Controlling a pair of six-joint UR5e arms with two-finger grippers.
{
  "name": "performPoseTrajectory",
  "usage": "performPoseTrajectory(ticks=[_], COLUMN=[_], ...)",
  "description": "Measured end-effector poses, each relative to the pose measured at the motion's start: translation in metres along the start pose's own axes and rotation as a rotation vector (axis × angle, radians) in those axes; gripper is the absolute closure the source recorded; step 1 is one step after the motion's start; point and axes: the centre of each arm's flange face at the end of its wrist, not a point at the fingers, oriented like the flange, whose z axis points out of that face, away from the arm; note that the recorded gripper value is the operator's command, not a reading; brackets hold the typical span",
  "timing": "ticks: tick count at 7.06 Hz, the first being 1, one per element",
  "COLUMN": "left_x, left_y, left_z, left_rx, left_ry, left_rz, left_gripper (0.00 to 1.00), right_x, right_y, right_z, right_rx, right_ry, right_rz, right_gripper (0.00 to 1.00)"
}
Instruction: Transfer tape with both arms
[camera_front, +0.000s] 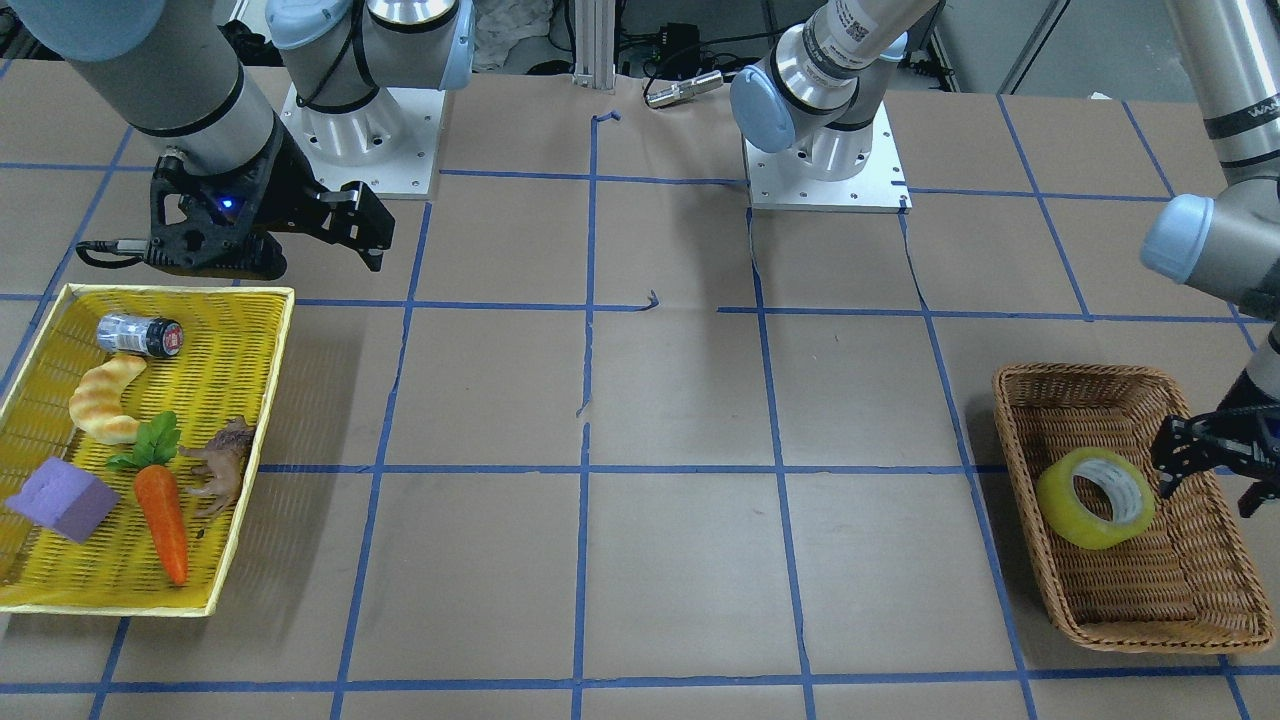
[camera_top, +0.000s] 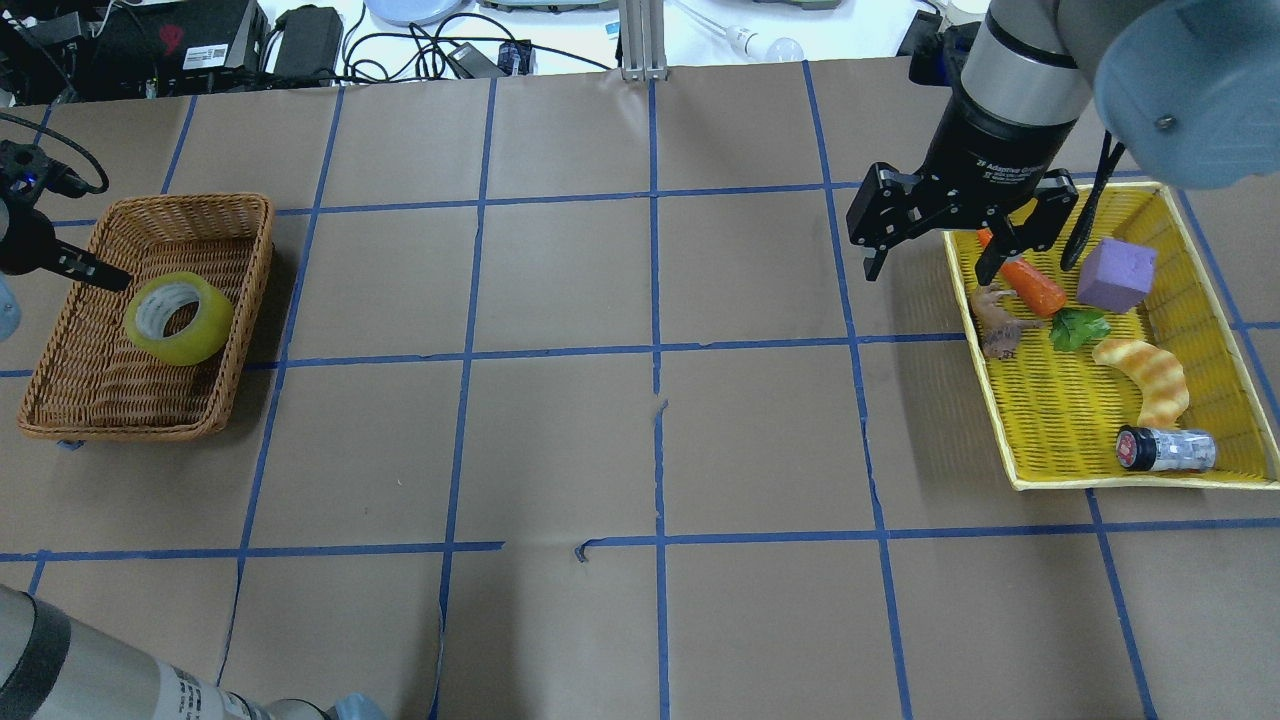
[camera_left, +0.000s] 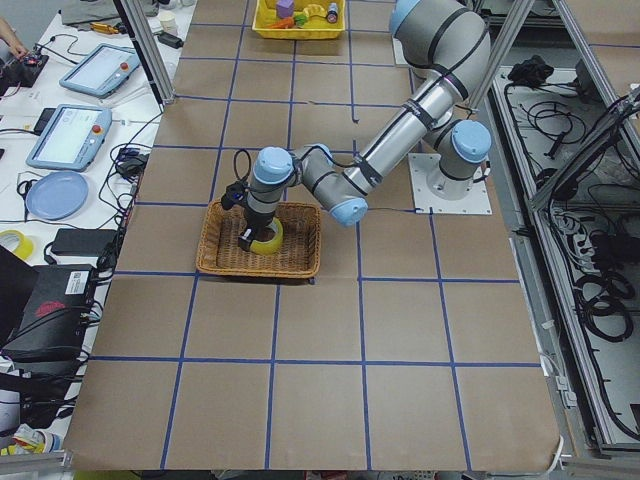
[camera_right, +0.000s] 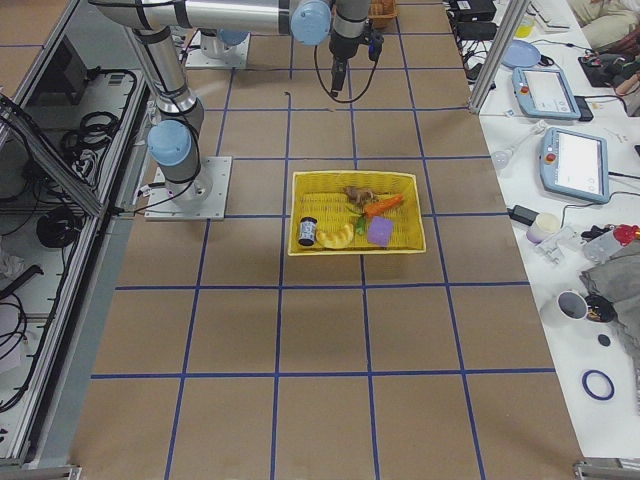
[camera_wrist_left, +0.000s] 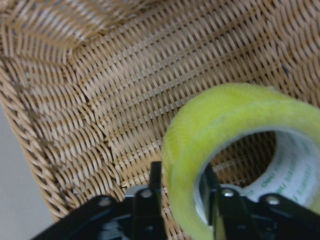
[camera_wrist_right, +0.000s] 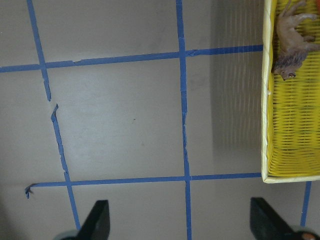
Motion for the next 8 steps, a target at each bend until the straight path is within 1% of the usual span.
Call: performPoseTrajectory(ticks=[1,2,3,5,7,8], left_x=[0.001,0.021,0.053,0.133,0.228,0.275], left_y=[-0.014,-0.042,-0.072,-0.115,-0.140,-0.149], left_z=[-0.017,-0.040,-0.067,-0.115,-0.162,-0.183], left_rx=[0.005,-0.010,-0.037,-0.100,-0.175,-0.201], left_ry=[-0.010,0.018,0.053,0.114,0.176,0.193], left_rz=[-0.024,-0.084,-0.149,-0.274,-0.398,-0.426], left_gripper=[0.00,0.00,0.00,0.00,0.00,0.00], right_x=[0.000,0.000,0.000,0.000,0.001,0.002], right_y=[0.000,-0.001,-0.001,-0.002,-0.001,-0.001], right_z=[0.000,0.000,0.000,0.000,0.000,0.001], right_rx=[0.003,0.006,0.008,0.010,0.009,0.009], right_ry=[0.001,0.001,0.002,0.007,0.023,0.039], right_rz=[0.001,0.001,0.002,0.004,0.005,0.003], right_gripper=[0.00,0.00,0.00,0.00,0.00,0.00])
